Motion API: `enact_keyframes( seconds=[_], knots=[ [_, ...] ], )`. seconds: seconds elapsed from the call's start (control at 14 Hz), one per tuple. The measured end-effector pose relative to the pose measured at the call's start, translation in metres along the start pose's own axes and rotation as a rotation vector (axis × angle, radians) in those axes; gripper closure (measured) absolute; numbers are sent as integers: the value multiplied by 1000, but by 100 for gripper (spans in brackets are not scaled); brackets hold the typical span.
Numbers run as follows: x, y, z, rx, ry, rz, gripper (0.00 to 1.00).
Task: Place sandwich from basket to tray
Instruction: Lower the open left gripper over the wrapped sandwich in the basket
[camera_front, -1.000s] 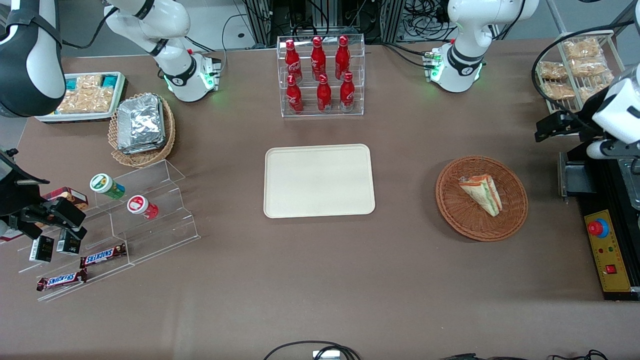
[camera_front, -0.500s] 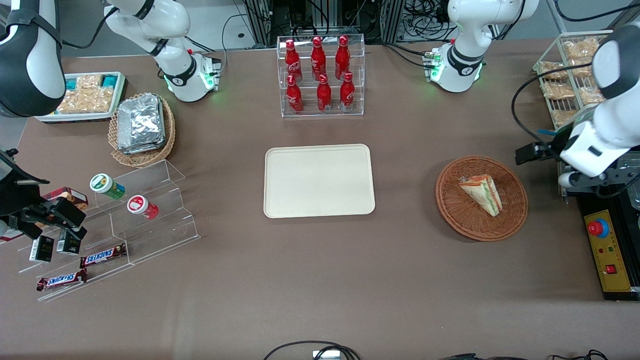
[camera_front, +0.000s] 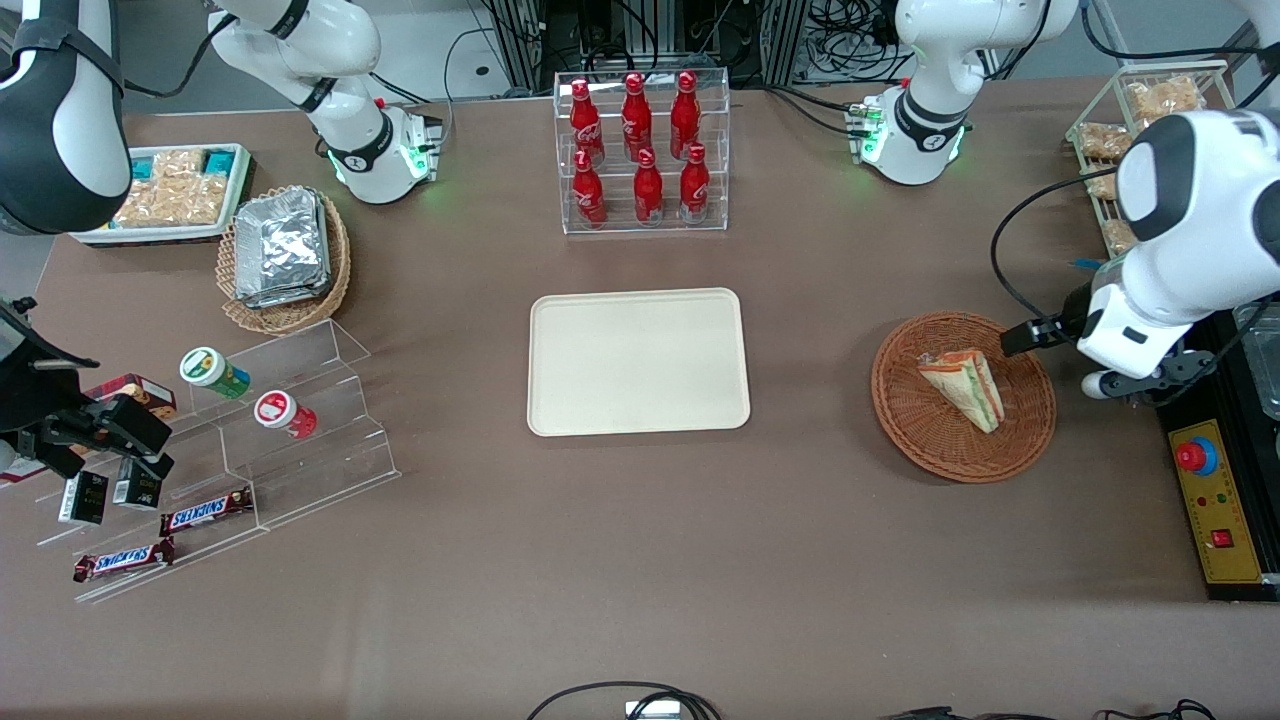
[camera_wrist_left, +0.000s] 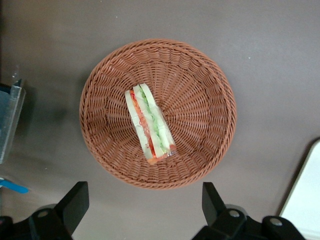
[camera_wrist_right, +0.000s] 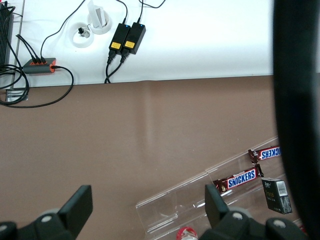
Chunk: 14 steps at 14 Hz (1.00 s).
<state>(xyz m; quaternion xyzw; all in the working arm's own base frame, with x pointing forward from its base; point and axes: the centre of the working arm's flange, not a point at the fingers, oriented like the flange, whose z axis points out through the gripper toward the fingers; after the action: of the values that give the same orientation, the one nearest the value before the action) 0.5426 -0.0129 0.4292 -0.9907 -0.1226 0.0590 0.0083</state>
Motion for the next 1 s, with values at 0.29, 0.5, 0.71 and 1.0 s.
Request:
enact_keyframes(
  seconds=[0.29, 0.5, 0.71, 1.0],
  knots=[
    [-11, -3, 44, -16, 52, -80, 0],
    [-16, -5, 64, -25, 76, -118, 0],
    [-22, -7, 93, -48, 128, -191, 0],
    [-29, -8, 140, -56, 136, -239, 0]
  ],
)
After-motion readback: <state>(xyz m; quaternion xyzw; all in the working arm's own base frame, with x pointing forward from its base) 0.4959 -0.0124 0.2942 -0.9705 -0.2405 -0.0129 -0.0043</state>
